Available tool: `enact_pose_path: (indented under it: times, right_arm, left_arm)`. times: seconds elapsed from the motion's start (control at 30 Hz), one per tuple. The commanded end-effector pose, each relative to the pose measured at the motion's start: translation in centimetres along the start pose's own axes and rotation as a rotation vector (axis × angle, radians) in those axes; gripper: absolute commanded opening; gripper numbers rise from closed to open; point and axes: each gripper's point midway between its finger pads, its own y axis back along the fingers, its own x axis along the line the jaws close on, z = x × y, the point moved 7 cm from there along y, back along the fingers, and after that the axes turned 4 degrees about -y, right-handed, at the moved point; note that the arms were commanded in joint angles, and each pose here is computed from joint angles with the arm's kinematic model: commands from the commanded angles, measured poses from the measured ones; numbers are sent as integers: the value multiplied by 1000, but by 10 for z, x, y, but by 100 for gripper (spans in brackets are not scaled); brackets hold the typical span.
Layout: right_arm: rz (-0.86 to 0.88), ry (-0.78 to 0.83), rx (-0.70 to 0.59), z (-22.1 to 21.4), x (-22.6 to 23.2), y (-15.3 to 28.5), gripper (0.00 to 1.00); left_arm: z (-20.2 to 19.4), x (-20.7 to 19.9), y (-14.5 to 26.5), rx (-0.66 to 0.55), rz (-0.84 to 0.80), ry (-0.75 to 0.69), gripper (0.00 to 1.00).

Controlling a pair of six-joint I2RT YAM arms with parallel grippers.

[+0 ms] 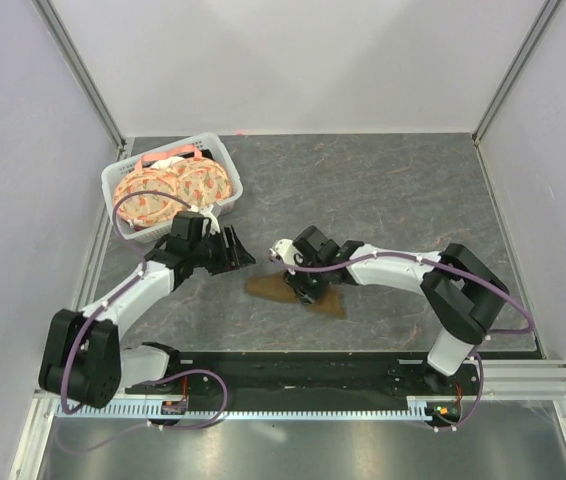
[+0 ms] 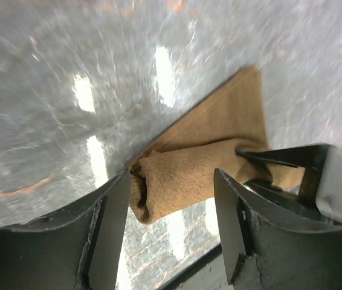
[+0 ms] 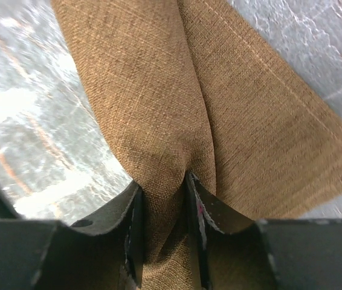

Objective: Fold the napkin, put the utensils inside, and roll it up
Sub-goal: Roll the napkin with the utensil

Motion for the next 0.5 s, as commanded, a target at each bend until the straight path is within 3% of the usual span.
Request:
enact_pose_path:
  times: [0.0,0.17,0.47]
  right_arm:
    - [276,-110,66,-14,5,-11,32]
    - [493,-225,26,-4,-9,-13,31]
    - [790,-407,9,1,-32,-29,30]
  left_arm:
    - [10,1,17,-108,75,-58,65]
    - [5,-4,22,-175,-3,-93,65]
    - [-6,0,10,-163,-68,-116,65]
